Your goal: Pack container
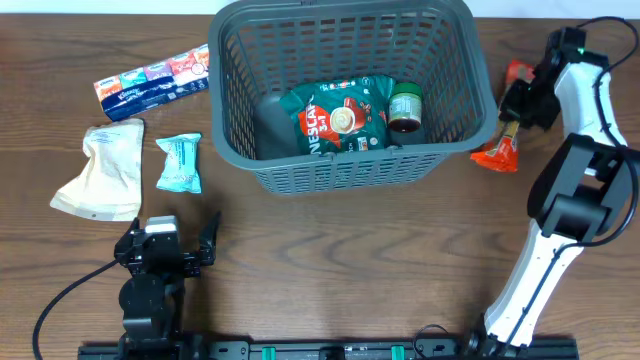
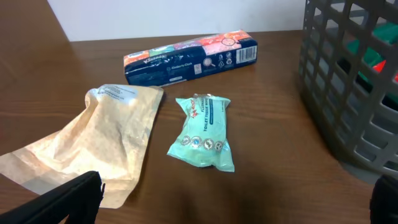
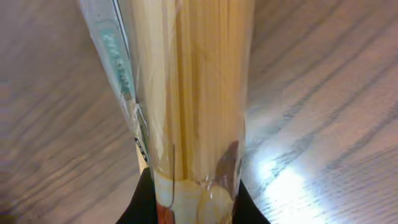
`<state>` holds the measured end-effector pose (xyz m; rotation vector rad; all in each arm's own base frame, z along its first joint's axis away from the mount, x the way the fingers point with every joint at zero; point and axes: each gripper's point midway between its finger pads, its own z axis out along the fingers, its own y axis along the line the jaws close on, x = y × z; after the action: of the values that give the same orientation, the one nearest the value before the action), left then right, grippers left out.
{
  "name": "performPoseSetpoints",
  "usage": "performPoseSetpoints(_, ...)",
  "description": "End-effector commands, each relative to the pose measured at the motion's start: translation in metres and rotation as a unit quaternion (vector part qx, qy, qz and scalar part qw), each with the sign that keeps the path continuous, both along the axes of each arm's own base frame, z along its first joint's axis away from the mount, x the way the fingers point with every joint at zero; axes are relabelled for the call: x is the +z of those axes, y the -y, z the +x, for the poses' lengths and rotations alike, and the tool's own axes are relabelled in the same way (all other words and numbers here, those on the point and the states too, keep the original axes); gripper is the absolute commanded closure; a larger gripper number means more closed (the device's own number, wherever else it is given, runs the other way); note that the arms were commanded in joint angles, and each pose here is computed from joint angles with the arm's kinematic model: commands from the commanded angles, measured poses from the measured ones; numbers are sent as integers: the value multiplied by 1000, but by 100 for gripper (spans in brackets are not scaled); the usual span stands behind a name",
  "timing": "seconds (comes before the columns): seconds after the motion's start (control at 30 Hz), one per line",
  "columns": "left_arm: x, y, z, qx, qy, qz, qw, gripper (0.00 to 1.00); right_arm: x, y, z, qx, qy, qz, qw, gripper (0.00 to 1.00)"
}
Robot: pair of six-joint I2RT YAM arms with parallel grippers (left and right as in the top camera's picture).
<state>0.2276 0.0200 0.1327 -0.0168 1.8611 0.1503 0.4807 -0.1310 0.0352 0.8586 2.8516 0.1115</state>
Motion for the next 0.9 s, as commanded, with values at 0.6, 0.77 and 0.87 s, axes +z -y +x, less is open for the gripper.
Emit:
performPoseSetpoints(0.6,-11,3,0,-9,-12,5,1000,1,232,-47,69,147,311,64,937,99)
performPoseSetpoints(0.77,-11,3,0,-9,-12,5,1000,1,307,-58,54,188,383,18,904,99)
performPoseSetpoints(0.87,-11,3,0,-9,-12,5,1000,1,348,-75,39,227,422,-3,877,99)
